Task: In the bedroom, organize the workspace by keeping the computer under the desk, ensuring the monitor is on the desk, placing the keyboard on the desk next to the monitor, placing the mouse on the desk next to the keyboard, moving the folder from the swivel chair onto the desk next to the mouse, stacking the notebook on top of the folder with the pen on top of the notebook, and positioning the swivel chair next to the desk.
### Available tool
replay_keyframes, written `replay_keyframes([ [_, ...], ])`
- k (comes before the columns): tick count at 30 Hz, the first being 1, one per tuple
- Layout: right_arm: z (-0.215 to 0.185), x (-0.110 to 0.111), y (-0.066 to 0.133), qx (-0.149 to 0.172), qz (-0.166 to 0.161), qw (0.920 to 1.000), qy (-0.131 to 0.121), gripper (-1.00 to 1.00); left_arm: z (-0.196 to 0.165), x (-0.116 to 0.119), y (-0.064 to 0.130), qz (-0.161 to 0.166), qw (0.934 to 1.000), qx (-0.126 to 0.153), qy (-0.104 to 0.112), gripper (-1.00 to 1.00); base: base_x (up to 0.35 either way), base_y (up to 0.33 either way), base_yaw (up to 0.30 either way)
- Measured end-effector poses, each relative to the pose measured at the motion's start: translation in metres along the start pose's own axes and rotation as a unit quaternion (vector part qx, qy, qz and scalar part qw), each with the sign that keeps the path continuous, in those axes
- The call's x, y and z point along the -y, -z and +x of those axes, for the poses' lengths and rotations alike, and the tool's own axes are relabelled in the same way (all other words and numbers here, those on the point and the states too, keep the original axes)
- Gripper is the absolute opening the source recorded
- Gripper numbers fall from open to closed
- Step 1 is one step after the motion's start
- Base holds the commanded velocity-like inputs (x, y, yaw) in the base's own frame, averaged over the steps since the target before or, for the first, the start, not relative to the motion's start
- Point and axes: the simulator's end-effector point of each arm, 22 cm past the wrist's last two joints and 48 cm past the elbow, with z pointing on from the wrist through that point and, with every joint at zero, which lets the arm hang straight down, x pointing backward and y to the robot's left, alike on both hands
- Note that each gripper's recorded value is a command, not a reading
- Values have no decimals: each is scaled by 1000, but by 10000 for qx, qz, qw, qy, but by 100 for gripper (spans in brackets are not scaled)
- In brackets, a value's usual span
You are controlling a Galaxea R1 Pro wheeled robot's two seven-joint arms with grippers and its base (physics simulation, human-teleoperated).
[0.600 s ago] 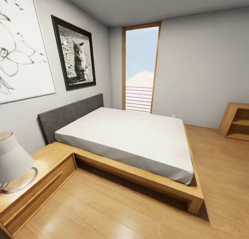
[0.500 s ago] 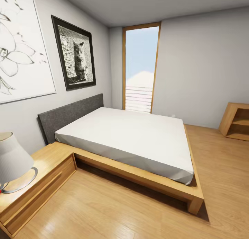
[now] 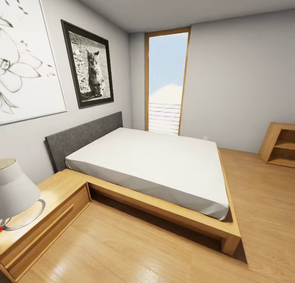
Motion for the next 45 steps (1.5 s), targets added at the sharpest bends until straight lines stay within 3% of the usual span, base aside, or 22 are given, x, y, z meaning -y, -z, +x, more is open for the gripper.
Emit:
replay_keyframes([
  [8,-10,-1,13,214,-1,9998,0,100,1,1,13,-2,10000,-3,3,100,0,0,0],
  [23,-11,0,36,229,12,9997,9,100,-3,1,36,-12,10000,41,20,100,0,0,0],
  [36,-10,-1,55,228,7,9997,2,100,-28,0,56,-28,9994,331,18,100,0,0,0],
  [45,-12,-4,68,282,-8,9996,-4,100,-60,-5,72,-65,9973,725,10,100,0,0,0],
])
